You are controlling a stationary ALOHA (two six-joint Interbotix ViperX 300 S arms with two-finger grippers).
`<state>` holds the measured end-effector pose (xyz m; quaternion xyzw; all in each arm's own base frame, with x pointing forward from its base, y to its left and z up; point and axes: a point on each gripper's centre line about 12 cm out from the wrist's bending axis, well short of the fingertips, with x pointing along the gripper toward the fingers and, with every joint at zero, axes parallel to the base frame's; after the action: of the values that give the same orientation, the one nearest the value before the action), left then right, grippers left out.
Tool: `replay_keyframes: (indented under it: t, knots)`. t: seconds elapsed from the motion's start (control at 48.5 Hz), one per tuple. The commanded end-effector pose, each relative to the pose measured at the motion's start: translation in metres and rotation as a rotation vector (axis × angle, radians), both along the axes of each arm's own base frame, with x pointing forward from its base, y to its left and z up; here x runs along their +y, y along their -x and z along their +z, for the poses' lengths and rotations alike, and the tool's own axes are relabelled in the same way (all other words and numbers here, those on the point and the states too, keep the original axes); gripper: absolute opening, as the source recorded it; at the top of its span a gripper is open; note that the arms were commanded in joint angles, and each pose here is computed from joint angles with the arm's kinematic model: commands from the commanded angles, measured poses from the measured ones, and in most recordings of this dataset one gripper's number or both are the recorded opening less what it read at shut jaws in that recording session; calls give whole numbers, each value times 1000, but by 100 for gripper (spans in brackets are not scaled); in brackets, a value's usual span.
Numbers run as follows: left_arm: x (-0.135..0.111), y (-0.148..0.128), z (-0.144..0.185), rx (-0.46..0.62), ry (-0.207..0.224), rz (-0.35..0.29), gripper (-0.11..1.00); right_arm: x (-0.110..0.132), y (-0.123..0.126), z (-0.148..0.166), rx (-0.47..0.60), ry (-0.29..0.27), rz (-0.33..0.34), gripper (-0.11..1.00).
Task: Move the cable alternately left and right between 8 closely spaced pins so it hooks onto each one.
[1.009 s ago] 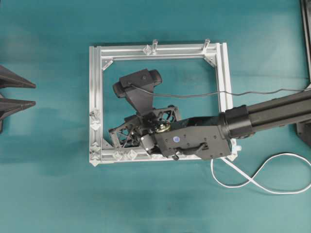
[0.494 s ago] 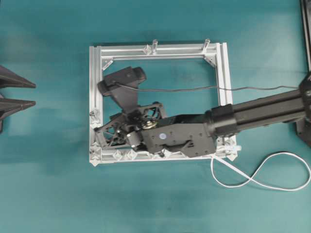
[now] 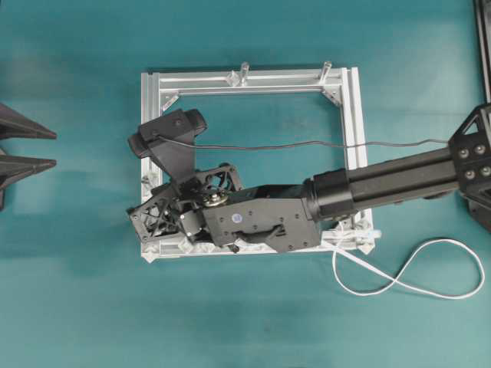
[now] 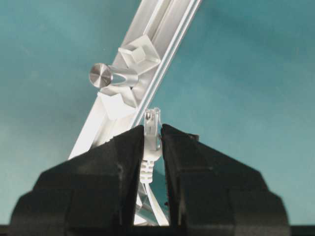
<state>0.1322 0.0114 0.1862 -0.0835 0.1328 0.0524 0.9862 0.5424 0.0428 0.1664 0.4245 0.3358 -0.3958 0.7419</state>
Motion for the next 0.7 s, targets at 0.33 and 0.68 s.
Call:
replay_keyframes:
  t: [0.33, 0.68]
  knots:
    - [0, -1, 5, -9, 3, -1, 61, 26, -2, 24, -56, -36, 33, 17]
    - [0, -1, 4, -8, 4, -1, 60, 45, 0, 24, -60, -59, 51, 17]
